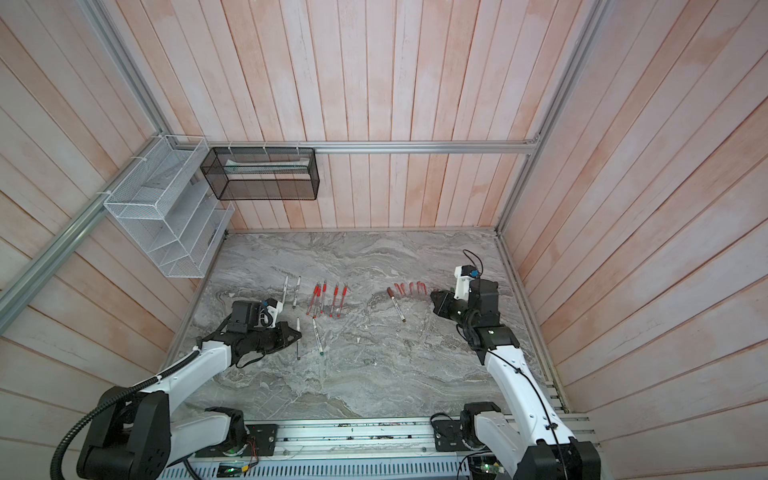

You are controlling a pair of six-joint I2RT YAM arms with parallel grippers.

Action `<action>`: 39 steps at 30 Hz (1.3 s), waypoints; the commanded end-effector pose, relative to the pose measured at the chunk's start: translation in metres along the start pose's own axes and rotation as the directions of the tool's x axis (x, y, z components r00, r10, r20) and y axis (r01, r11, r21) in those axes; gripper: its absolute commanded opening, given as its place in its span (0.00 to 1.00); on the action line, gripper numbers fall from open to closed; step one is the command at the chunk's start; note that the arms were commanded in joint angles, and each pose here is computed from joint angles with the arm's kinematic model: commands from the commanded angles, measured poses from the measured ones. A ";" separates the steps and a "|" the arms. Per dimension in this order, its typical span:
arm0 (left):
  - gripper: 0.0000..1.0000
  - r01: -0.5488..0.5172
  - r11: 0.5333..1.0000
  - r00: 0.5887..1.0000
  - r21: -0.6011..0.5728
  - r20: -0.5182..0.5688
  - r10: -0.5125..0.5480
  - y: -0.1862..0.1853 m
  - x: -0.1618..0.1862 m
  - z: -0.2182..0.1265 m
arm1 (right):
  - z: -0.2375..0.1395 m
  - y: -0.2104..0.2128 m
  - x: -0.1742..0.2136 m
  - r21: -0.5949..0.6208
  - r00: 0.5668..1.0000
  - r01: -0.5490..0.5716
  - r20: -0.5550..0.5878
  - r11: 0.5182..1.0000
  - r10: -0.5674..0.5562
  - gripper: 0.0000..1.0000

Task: Open the pen caps
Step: 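Lay the marker in the row with the left gripper while the right carries the cap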

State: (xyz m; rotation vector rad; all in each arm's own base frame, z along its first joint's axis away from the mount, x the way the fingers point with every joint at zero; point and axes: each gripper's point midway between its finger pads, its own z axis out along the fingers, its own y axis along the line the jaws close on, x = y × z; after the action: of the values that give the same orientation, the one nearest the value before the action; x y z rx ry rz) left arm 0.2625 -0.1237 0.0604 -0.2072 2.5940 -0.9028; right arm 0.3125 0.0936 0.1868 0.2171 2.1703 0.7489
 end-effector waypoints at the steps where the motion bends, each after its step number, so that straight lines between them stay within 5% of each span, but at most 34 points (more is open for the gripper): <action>1: 0.00 -0.002 0.998 1.000 -0.070 0.010 0.003 0.016 0.000 0.001 | 0.002 -0.024 0.018 0.104 0.998 -0.004 -0.056 0.995 0.010 0.00; 26: 0.00 0.036 0.993 0.998 -0.112 -0.054 -0.042 0.037 0.008 0.025 | 0.006 -0.047 0.041 0.131 0.993 -0.003 -0.117 0.991 0.019 0.00; 33: 0.28 0.018 0.991 1.000 -0.132 -0.019 -0.021 0.036 -0.001 0.020 | 0.004 -0.048 0.040 0.137 0.993 0.000 -0.113 0.991 0.016 0.00; 39: 0.37 -0.012 0.993 1.000 -0.114 0.022 0.015 0.028 -0.011 0.013 | 0.005 -0.049 0.037 0.144 0.994 -0.006 -0.111 0.990 0.022 0.00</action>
State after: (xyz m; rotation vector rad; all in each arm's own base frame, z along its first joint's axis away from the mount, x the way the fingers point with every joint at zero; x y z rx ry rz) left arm 0.2734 -0.1117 0.0302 -0.2519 2.6489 -0.7888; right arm 0.2964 0.0717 0.1293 0.2744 2.3312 0.6301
